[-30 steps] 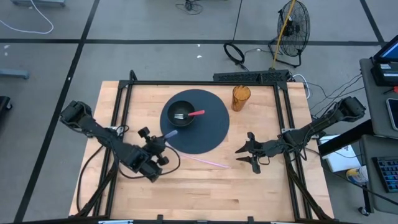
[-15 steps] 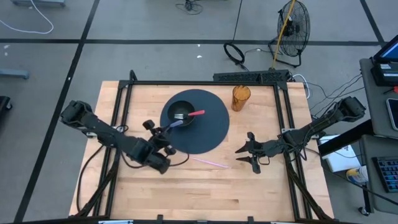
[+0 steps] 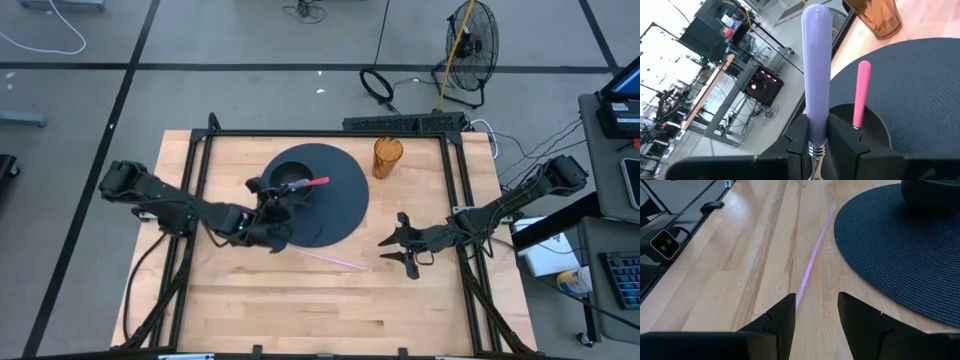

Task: Pick & Place Utensil
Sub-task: Put the blue spoon into the bowl

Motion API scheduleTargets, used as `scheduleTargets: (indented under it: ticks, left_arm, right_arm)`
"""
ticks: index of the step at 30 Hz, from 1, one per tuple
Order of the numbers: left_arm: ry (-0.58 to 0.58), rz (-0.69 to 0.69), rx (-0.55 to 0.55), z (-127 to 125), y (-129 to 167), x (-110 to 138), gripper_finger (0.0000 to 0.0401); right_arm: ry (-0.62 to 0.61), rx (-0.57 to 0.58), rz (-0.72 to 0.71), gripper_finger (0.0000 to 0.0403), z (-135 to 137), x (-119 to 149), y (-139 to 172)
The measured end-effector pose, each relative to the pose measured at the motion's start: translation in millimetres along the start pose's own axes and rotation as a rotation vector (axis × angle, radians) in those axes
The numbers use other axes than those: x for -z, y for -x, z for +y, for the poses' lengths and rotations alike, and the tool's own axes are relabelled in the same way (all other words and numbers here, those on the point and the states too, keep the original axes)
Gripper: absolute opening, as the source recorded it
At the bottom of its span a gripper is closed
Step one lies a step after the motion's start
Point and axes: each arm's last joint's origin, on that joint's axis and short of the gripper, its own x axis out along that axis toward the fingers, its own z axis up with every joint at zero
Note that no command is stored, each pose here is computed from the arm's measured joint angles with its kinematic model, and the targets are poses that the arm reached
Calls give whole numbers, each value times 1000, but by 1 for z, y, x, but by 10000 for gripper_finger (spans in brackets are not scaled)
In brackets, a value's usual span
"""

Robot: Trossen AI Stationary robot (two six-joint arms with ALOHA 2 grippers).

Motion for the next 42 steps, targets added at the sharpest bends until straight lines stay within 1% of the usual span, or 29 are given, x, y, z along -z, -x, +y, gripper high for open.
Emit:
scheduleTargets:
  ticks: [5,11,19,21,25,28,33,36,39,42]
  left_arm:
    - [-5,0,12,4,-11,-5,46]
    - [6,0,18,9,-22,-9,62]
    - [-9,10,44,10,-36,-10,48]
    - [4,0,44,8,-42,-12,55]
    - [-26,13,47,2,-54,-10,67]
    - [-55,31,63,-3,-64,-6,65]
    - [-75,48,66,-11,-76,-2,50]
    - [-78,57,75,-11,-81,0,55]
    - [-56,52,77,-10,-86,-1,68]
    - [-68,68,87,-10,-89,2,68]
  right_arm:
    - [1,0,1,141,0,0,0]
    - [4,0,1,141,0,0,0]
    - [4,0,1,141,0,0,0]
    - [4,0,1,141,0,0,0]
    - [4,-1,0,141,0,0,0]
    - [3,-3,-3,141,0,1,0]
    - [-9,-2,0,141,-2,9,0]
    - [-15,-7,-15,141,-4,14,0]
    - [-19,-11,-28,141,-5,19,1]
    - [-25,-14,-36,141,-7,22,1]
